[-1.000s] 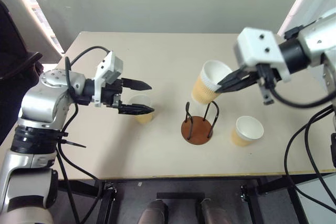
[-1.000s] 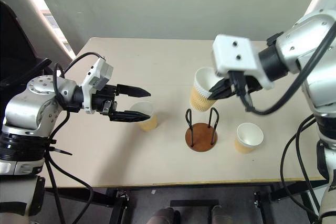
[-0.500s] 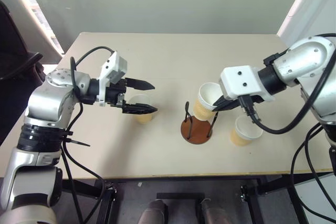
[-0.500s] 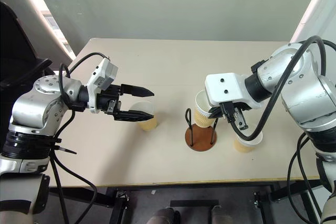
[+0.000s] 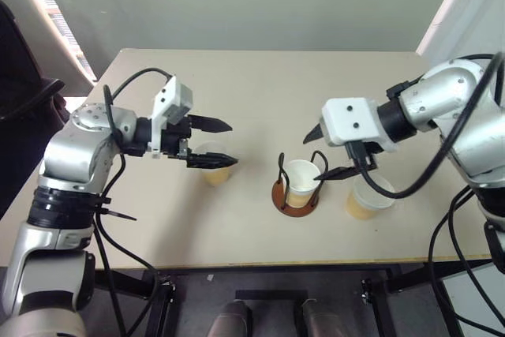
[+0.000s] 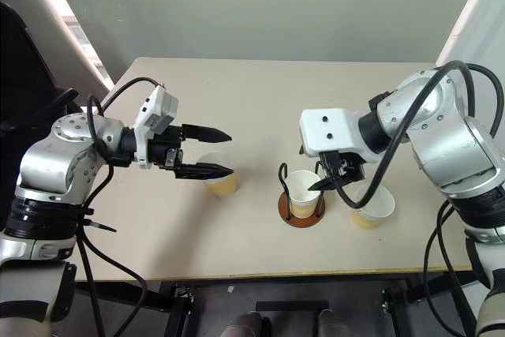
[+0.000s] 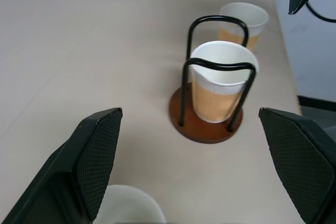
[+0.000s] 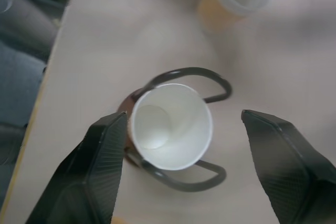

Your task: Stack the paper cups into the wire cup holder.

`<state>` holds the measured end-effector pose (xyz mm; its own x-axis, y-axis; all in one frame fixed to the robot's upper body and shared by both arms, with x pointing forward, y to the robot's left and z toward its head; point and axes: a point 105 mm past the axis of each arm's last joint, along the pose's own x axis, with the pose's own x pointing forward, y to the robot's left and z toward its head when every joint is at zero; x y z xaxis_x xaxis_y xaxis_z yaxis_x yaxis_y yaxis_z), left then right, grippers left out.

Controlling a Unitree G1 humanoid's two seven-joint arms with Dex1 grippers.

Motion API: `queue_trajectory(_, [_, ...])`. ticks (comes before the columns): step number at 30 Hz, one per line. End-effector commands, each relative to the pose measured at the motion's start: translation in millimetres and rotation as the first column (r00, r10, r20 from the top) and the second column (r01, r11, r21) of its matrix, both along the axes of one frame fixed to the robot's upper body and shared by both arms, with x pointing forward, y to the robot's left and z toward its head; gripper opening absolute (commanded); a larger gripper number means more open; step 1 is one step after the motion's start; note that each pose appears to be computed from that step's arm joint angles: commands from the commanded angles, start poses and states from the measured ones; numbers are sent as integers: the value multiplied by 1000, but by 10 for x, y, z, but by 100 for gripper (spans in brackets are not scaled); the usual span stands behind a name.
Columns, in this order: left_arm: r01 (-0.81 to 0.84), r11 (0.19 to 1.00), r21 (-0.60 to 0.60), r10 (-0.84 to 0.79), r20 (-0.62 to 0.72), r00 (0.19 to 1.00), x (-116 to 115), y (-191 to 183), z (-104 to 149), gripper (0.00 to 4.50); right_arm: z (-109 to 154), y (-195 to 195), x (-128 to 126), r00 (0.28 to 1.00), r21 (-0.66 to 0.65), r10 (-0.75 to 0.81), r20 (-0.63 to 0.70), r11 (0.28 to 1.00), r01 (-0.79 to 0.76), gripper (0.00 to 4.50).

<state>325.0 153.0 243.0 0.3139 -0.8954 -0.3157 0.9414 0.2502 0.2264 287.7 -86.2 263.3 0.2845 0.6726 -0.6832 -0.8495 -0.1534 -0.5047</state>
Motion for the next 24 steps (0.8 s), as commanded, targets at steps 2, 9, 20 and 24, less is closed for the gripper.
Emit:
queue_trajectory(2, [-1,993,118,-17,149,989,-89,-28,205,450,305,-49,-21,998,177,-62,-17,982,64,339])
queue_trajectory(9, [-100,864,493,-18,229,973,-143,148,-45,450,563,-41,-206,980,363,-13,-200,928,86,339])
queue_trajectory(20, [-186,773,607,29,259,965,-25,305,-183,450,533,-17,-256,966,379,17,-257,922,85,339])
queue_trajectory(24, [-159,771,617,14,234,972,-6,272,-263,450,534,-10,-251,967,382,19,-256,920,83,339])
